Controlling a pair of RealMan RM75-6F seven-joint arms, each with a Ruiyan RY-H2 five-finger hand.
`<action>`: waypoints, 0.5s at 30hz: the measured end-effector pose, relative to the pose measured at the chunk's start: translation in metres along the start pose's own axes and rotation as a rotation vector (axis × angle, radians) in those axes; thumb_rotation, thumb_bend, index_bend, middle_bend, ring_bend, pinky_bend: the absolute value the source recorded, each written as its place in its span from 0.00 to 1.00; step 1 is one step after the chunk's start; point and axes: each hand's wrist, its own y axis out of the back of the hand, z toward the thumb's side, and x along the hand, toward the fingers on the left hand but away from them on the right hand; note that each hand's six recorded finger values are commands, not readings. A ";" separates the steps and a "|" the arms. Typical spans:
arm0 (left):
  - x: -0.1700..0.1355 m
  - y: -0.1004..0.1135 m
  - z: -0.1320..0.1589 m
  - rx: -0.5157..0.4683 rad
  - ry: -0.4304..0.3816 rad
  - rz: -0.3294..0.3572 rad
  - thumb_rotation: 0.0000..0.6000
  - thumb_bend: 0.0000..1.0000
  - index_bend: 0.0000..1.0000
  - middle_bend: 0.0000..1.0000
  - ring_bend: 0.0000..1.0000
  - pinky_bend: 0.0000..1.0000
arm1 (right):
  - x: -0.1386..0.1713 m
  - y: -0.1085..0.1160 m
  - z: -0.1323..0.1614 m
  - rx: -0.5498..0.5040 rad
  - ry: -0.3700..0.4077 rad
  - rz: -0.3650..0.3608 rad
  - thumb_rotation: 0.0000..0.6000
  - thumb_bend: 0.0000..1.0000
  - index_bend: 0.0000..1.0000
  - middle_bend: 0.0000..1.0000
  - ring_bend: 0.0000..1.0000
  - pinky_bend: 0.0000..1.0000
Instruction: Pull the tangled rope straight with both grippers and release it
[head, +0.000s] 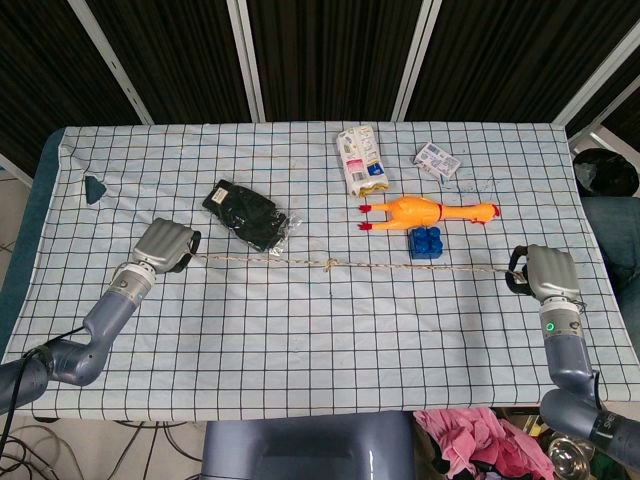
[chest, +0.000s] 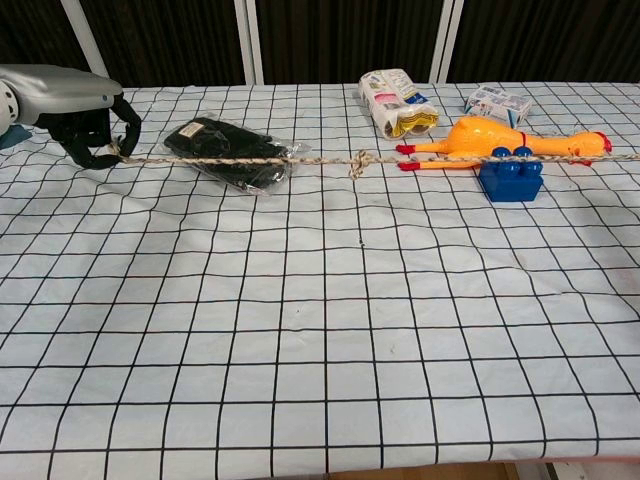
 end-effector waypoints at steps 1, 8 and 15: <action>0.000 -0.001 0.000 0.002 0.001 -0.002 1.00 0.50 0.63 0.98 0.99 0.96 | -0.001 0.001 -0.003 0.002 -0.004 0.001 1.00 0.44 0.67 0.98 1.00 1.00; -0.001 -0.011 -0.003 0.030 0.008 -0.020 1.00 0.49 0.63 0.98 0.99 0.96 | -0.004 0.003 -0.018 0.010 -0.028 0.003 1.00 0.44 0.67 0.98 1.00 1.00; 0.001 -0.021 -0.011 0.024 0.034 -0.043 1.00 0.49 0.63 0.98 0.99 0.96 | -0.008 0.002 -0.037 -0.014 -0.075 0.011 1.00 0.44 0.67 0.98 1.00 1.00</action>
